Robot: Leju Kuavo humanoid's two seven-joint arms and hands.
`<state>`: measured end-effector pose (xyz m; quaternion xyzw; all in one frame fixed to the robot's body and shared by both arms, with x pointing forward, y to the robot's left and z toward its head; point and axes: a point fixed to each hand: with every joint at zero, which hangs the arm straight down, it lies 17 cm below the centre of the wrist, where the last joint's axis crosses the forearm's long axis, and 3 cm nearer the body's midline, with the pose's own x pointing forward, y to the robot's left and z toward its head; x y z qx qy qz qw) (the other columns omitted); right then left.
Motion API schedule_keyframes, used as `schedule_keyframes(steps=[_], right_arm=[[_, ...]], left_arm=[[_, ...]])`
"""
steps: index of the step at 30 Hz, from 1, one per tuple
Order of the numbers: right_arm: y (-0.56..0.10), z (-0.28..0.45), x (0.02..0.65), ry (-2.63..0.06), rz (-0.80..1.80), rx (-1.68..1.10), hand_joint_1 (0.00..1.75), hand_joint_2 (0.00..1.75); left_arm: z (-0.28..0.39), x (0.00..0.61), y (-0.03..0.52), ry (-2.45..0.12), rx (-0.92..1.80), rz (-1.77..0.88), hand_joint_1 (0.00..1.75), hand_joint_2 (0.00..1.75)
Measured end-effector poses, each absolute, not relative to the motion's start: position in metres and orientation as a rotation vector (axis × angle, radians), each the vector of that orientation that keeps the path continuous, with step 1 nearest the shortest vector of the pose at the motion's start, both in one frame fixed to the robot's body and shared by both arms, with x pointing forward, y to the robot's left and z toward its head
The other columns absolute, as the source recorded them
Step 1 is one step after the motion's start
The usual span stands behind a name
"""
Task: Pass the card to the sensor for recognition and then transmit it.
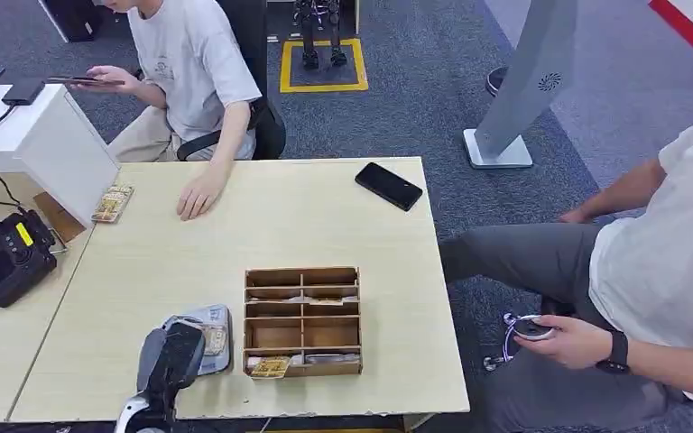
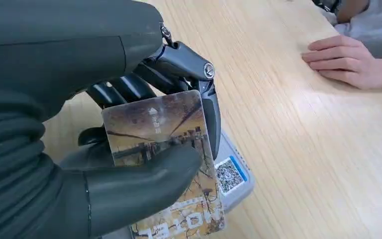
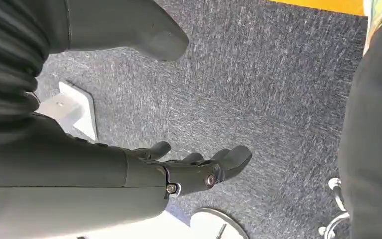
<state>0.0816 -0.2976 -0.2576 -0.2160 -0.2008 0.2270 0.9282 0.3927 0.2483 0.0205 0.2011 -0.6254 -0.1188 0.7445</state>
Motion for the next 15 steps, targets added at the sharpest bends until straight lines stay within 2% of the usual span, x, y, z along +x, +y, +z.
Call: schedule_keyframes(steps=[15], right_arm=[[-0.296,-0.257,0.084,-0.418,0.474,-0.437,0.00,1.75]], left_arm=[[0.008,0.389,0.239,-1.342,0.505,-0.360,1.75,1.75]])
